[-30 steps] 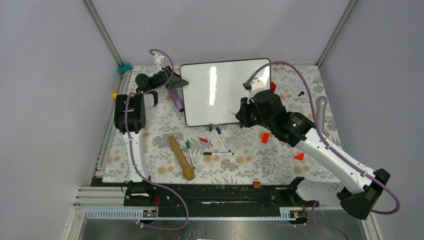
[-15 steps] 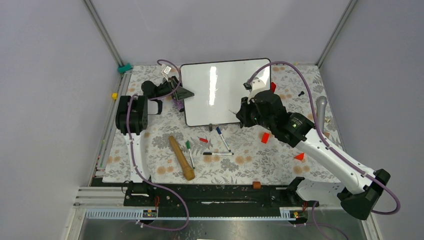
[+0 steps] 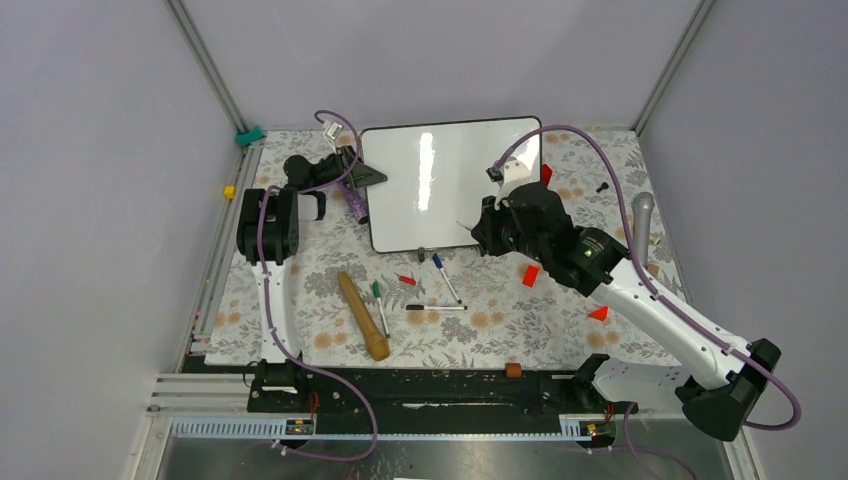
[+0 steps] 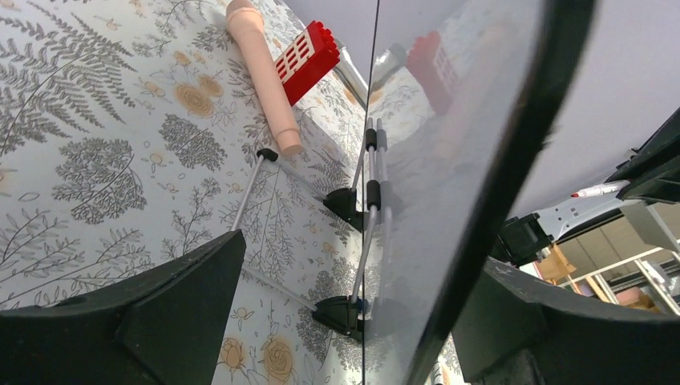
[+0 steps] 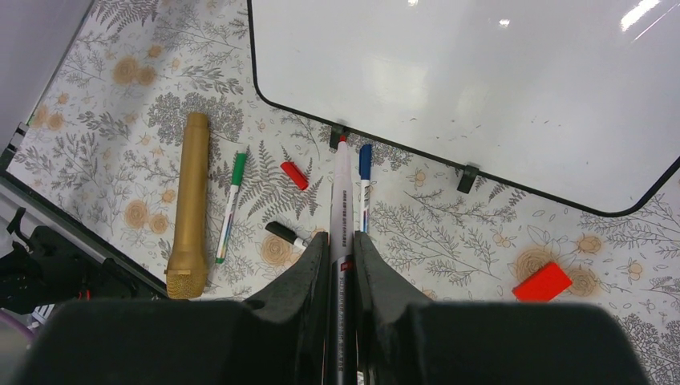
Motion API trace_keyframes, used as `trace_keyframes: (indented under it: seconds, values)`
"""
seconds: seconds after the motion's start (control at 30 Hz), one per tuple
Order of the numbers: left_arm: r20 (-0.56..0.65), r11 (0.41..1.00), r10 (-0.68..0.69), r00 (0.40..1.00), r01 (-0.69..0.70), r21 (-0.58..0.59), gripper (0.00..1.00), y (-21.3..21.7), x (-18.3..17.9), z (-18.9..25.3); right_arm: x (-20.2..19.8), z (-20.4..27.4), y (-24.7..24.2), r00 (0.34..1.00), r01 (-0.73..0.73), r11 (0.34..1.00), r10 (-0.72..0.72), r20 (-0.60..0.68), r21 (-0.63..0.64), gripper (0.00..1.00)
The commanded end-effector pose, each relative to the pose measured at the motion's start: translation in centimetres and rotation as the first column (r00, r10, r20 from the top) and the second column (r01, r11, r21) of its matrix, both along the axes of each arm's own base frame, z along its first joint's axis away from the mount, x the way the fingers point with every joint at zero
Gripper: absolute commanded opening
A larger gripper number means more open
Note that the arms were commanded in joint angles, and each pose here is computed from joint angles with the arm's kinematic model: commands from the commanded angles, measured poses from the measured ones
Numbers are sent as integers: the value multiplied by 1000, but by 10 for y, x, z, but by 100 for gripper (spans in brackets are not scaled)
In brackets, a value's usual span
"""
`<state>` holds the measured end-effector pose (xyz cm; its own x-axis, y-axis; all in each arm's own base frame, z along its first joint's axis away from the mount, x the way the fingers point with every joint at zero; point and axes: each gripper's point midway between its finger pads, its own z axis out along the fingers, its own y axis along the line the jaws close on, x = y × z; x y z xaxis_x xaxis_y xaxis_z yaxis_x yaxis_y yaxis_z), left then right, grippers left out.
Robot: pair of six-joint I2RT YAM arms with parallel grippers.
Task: Write a sentence on the whiteboard
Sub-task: Hold the whiteboard on the whiteboard stand.
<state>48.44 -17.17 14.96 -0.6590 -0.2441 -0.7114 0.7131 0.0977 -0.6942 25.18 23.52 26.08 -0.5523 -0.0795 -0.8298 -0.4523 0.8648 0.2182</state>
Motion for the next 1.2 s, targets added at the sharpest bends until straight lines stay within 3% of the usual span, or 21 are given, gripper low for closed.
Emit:
trace_keyframes:
  seconds: [0.0, 0.4, 0.43, 0.5, 0.57, 0.9, 1.17]
  values:
    - [17, 999, 24, 1000, -24, -22, 88, 7, 10, 7, 1, 16, 1, 999, -4, 999, 2, 44, 49, 0]
    - [33, 1000, -6, 999, 7, -8, 82, 0, 3, 7, 3, 16, -1, 999, 6, 999, -8, 49, 41, 0]
    - [43, 1000, -14, 999, 14, -3, 74, -2, 0, 8, 3, 15, -1, 999, 6, 999, -8, 47, 39, 0]
    - [63, 1000, -26, 998, 25, 8, 49, -5, -7, 11, 3, 14, -1, 999, 3, 999, -5, 47, 34, 0]
    - [75, 1000, -28, 997, 27, 14, 38, -5, -10, 11, 5, 14, -1, 999, 11, 999, -12, 47, 30, 0]
    - [119, 999, -24, 993, 21, 25, 38, -5, -20, 18, 16, 28, 8, 998, 9, 999, -11, 66, 32, 0]
    - [120, 999, 41, 992, -43, 13, 21, -5, -30, 14, 44, 45, 33, 997, 20, 999, -22, 73, 37, 0]
